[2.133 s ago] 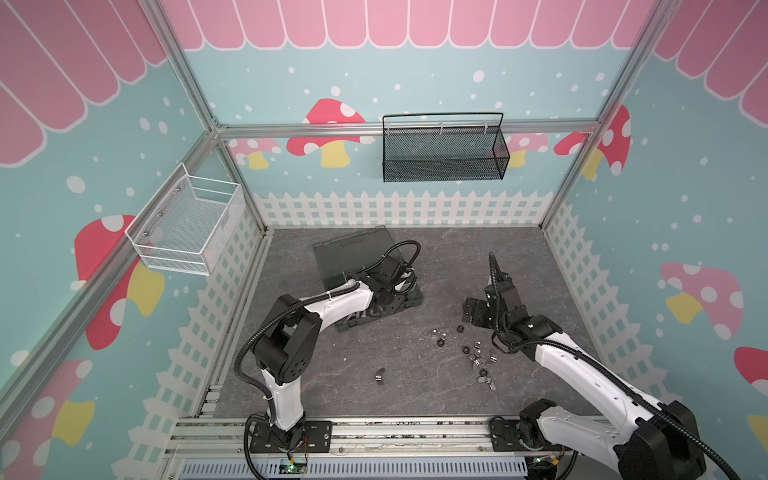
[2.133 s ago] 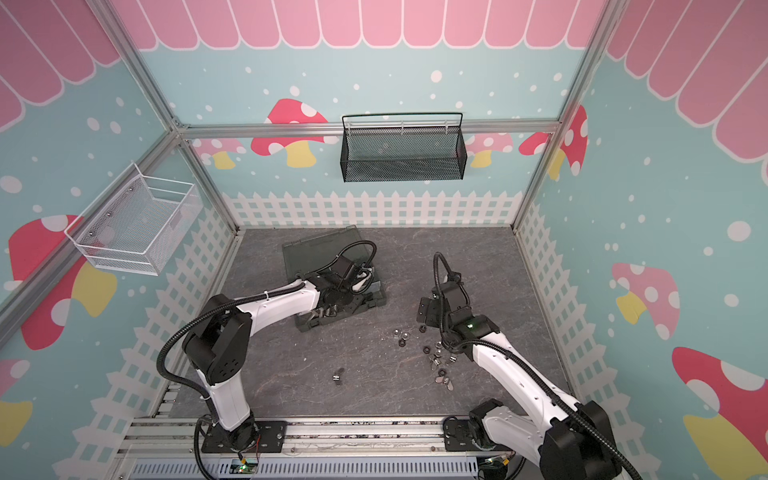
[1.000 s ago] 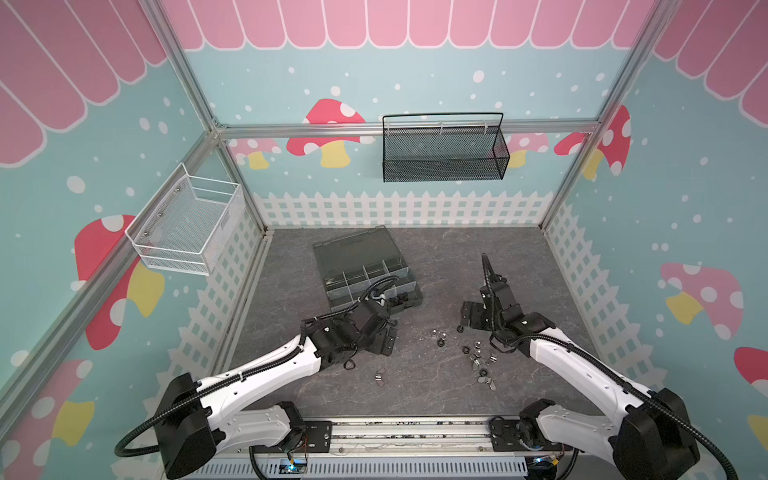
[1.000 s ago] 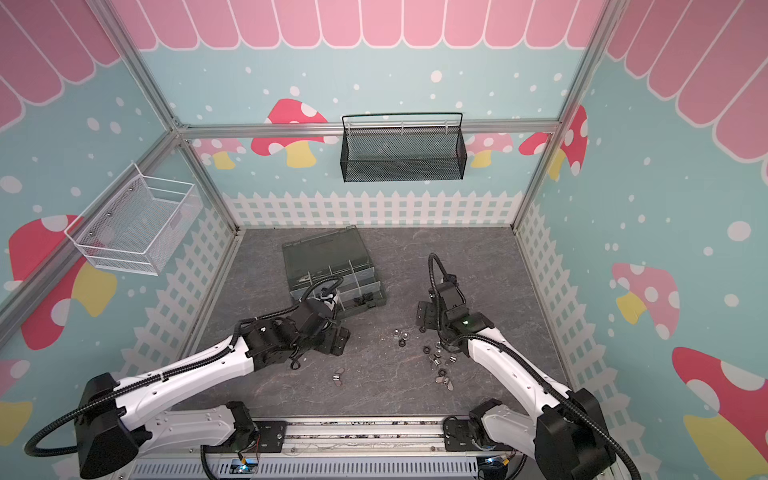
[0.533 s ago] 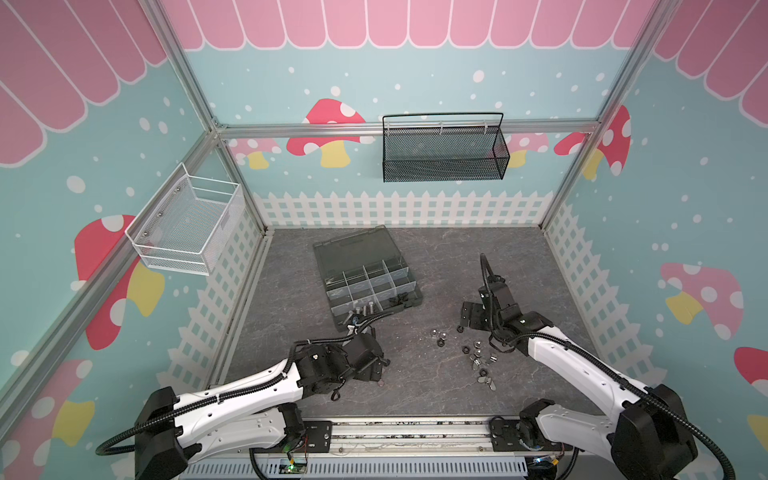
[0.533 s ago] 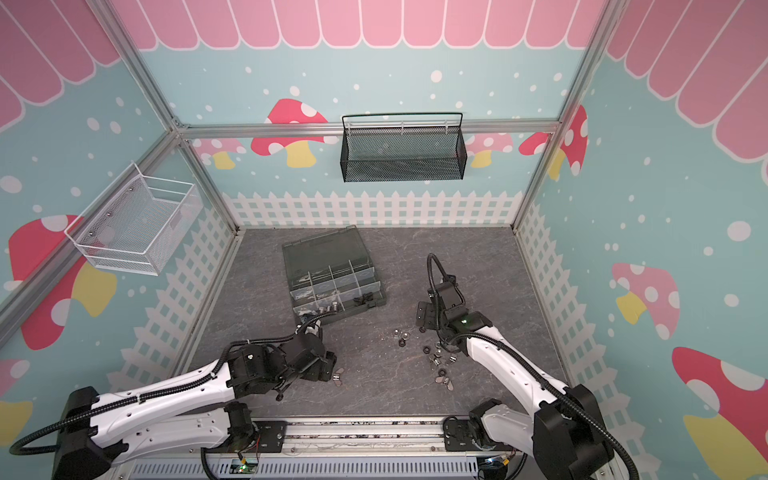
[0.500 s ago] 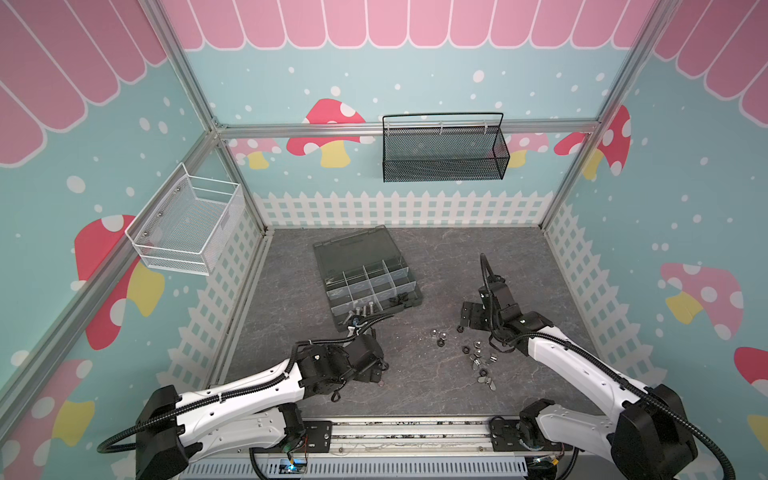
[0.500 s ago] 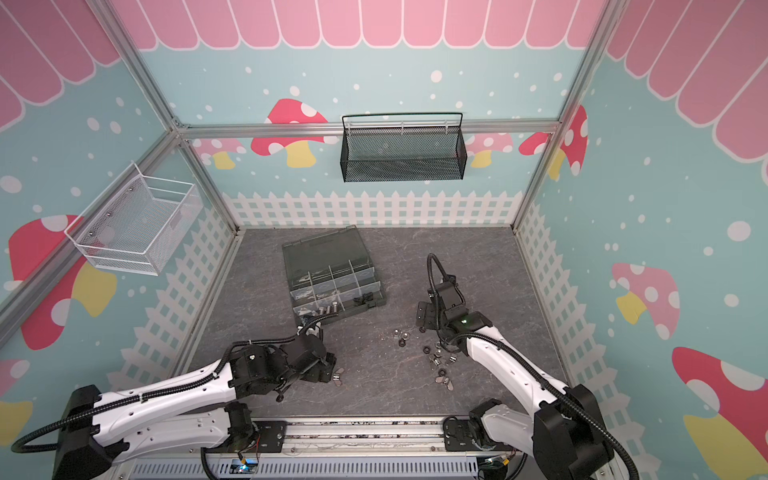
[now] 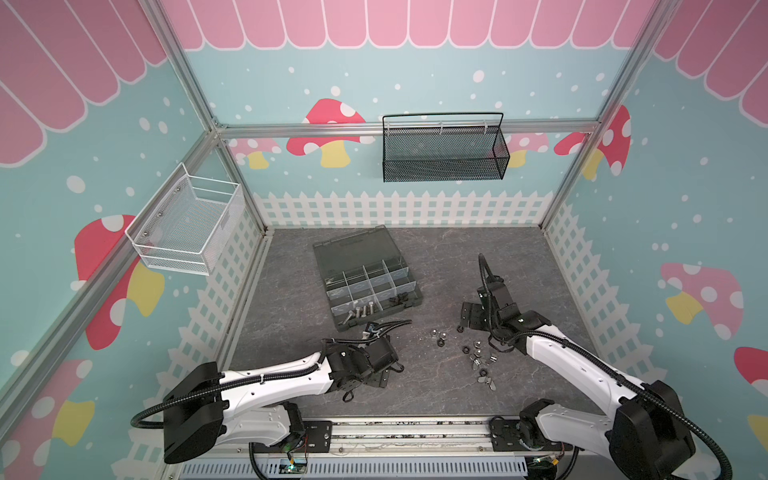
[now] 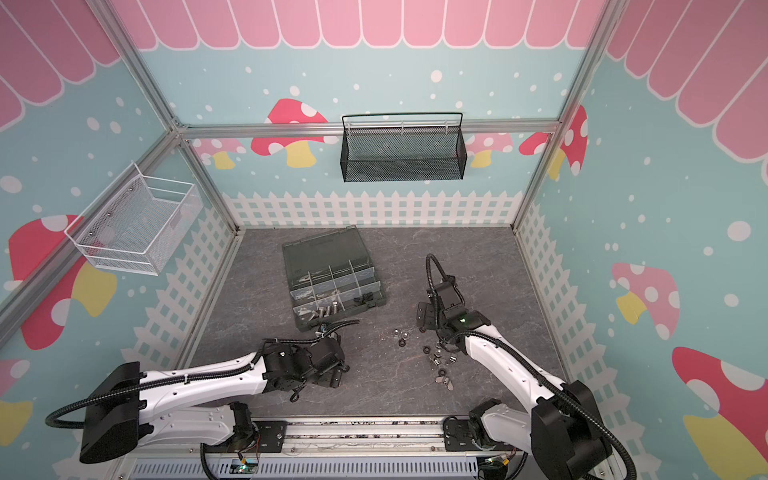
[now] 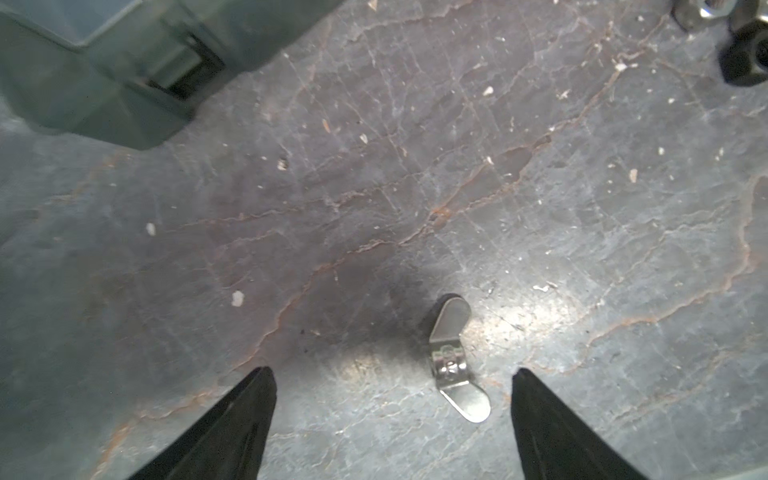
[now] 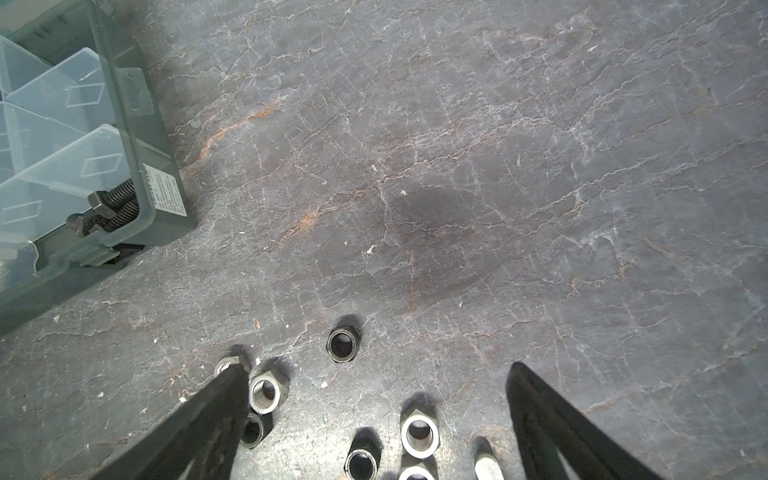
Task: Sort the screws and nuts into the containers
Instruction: 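Lower the left gripper and grasp a silver wing nut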
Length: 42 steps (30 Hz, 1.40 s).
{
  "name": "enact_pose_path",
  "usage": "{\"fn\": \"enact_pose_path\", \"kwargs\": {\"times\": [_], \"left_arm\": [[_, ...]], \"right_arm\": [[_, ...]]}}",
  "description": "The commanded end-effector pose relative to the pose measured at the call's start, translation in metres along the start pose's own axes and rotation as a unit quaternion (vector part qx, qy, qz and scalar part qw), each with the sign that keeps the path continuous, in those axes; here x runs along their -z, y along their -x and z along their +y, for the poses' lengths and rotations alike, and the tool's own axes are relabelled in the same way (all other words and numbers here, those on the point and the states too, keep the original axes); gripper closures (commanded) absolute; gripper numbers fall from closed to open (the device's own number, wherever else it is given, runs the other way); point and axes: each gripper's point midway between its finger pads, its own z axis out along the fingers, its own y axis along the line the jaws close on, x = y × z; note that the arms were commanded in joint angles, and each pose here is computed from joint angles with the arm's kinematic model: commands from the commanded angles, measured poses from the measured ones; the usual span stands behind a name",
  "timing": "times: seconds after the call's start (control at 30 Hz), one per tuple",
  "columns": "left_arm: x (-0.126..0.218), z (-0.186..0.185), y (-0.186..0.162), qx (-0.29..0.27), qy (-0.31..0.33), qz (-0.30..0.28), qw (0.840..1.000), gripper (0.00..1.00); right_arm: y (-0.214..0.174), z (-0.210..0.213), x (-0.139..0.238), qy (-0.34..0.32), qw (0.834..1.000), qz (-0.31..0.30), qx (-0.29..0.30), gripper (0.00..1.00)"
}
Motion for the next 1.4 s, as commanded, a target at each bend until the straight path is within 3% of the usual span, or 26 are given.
{"fn": "enact_pose_path", "kwargs": {"times": [0.0, 0.33, 0.63, 0.97, 1.17, 1.37], "left_arm": [[-0.01, -0.023, -0.006, -0.012, -0.038, 0.022, 0.999, 0.18], [-0.024, -0.015, -0.019, -0.024, 0.004, 0.062, 0.998, 0.45], [-0.035, -0.019, -0.018, -0.025, 0.011, 0.093, 0.995, 0.5], [-0.04, -0.015, -0.024, -0.008, -0.003, 0.136, 0.991, 0.63], [-0.035, -0.003, -0.03, -0.006, 0.014, 0.159, 0.987, 0.67], [-0.035, 0.003, -0.034, -0.007, 0.027, 0.175, 0.984, 0.76]], "right_arm": [[-0.001, -0.007, 0.0, -0.015, 1.0, 0.004, -0.007, 0.02], [-0.003, -0.007, 0.002, -0.011, 1.0, 0.005, -0.01, 0.02], [0.003, -0.012, 0.012, -0.02, 1.0, -0.011, -0.005, 0.02], [0.004, -0.015, 0.017, -0.02, 0.999, -0.021, -0.017, 0.02], [0.005, -0.014, 0.017, -0.018, 0.999, -0.022, -0.019, 0.02], [0.007, -0.014, 0.019, -0.017, 0.999, -0.026, -0.02, 0.02]]}}
